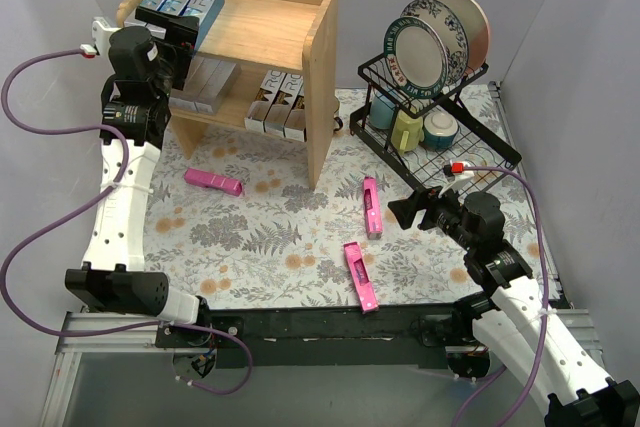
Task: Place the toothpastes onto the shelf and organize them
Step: Place the toothpaste on the shelf.
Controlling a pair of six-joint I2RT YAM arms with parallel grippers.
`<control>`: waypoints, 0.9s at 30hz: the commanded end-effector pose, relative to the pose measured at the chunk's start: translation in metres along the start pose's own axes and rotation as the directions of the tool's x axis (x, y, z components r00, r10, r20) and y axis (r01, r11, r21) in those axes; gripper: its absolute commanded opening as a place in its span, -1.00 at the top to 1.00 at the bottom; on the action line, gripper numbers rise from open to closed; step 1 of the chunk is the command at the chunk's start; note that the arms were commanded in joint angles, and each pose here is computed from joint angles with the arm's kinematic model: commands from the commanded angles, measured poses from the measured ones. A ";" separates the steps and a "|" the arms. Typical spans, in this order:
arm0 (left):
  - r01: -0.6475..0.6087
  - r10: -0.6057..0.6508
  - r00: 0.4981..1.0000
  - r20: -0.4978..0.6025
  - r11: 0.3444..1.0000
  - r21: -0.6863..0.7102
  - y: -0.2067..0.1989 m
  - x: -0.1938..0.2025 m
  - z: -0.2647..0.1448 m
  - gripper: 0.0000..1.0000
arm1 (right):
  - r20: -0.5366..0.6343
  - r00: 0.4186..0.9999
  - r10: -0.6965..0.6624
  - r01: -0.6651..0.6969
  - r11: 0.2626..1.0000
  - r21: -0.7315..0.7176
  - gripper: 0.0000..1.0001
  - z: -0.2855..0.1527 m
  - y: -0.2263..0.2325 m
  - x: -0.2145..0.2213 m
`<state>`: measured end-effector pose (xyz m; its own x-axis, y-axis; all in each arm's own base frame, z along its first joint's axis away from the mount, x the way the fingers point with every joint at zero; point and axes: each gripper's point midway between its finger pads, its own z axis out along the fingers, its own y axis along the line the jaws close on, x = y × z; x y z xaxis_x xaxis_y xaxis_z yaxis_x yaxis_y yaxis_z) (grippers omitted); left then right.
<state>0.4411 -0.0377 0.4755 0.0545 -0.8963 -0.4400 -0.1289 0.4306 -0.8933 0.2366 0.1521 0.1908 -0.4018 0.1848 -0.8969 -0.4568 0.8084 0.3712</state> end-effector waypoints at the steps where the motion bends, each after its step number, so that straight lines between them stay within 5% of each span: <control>1: -0.057 0.057 0.997 0.043 0.998 0.004 -0.006 -0.017 -0.015 -0.84 | 0.045 0.999 -0.020 0.021 1.000 -0.008 -0.73 -0.001 0.004 -0.016; 8: -0.215 0.212 0.972 0.102 0.977 0.018 -0.014 -0.035 -0.034 -0.96 | 0.042 0.999 -0.021 0.022 1.000 -0.007 -0.73 -0.002 0.004 -0.016; 17: -0.468 0.459 0.879 0.128 0.882 0.053 -0.024 -0.048 -0.069 -0.96 | 0.038 0.999 -0.024 0.024 1.000 -0.006 -0.72 -0.001 0.003 -0.014; 27: -0.494 0.493 0.869 0.038 0.863 0.109 -0.024 -0.027 -0.059 -0.59 | 0.039 0.999 -0.024 0.024 1.000 0.002 -0.72 -0.001 0.001 -0.014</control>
<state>0.3793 -0.0213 0.5174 0.0762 -0.5901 -0.8037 -0.0631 0.8016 -0.5945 0.2366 0.1521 0.1907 -0.4020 0.1835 -0.8971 -0.4573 0.8085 0.3703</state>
